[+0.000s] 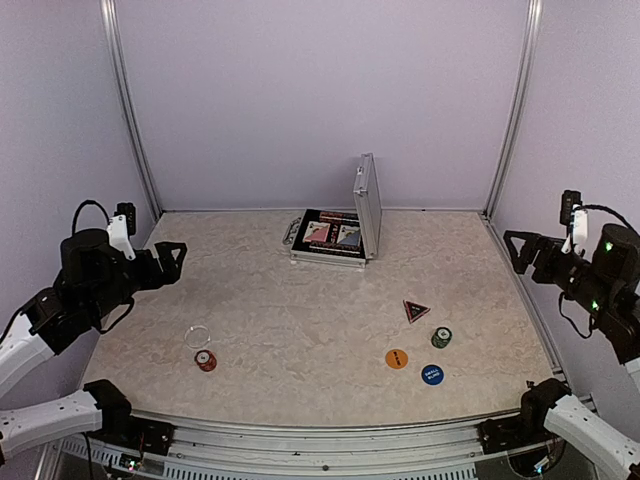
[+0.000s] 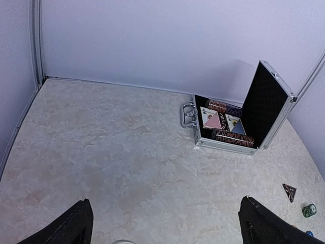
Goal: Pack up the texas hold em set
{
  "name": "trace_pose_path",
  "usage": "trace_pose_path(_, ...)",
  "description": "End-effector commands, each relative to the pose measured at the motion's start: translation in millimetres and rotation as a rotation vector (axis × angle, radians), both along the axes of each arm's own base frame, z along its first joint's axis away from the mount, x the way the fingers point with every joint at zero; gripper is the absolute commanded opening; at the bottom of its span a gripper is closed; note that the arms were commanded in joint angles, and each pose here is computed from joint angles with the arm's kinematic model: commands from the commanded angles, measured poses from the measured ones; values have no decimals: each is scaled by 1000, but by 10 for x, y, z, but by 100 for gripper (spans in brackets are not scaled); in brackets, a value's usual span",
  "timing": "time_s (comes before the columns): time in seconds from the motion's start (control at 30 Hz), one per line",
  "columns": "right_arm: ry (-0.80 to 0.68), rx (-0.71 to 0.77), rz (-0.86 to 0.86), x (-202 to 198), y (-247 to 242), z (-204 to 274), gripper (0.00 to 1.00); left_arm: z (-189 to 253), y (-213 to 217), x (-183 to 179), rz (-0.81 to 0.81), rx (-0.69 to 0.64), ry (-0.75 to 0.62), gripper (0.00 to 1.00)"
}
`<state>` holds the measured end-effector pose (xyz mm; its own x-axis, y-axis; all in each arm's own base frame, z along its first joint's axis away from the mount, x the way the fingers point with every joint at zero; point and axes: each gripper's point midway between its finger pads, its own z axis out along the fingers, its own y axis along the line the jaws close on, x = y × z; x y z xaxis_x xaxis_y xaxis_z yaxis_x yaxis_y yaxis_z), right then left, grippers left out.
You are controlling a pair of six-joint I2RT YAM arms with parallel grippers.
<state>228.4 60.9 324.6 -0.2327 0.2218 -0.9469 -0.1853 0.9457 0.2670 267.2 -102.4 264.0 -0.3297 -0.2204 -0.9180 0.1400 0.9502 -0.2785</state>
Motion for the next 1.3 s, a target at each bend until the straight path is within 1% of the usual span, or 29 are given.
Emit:
trace_pose_path(0.0,-10,-21,0,7,11,-59,100,-25,1,36,8,-8,4,99)
trace_pose_path(0.13,19,-65,22,38,51,-164,100,-24,-59,59,-14,-30,12,99)
trace_pose_path(0.27,15,-94,47,80,99,-180,100,-53,-109,79,-23,-71,26,99)
trace_pose_path(0.37,45,-110,52,158,129,-205,100,-94,-148,97,-27,-97,46,99)
trace_pose_path(0.5,83,-94,72,249,203,-227,100,-182,-201,162,-19,-127,80,99)
trace_pose_path(0.63,70,-45,87,294,265,-184,100,-206,-325,253,-36,-161,90,99)
trace_pose_path(0.77,96,-16,118,326,343,-279,100,-93,-512,360,-64,-191,55,99)
trace_pose_path(0.83,116,-7,117,345,353,-345,100,-21,-620,416,-74,-185,38,99)
trace_pose_path(0.9,129,3,122,350,370,-401,100,11,-726,509,-79,-169,35,99)
trace_pose_path(0.97,137,11,125,353,380,-452,100,-48,-856,624,-93,-148,57,99)
trace_pose_path(1.07,153,16,135,354,402,-544,100,42,-1029,779,-122,-164,34,99)
trace_pose_path(1.27,201,29,135,356,418,-729,100,-48,-1275,1154,-128,-125,57,99)
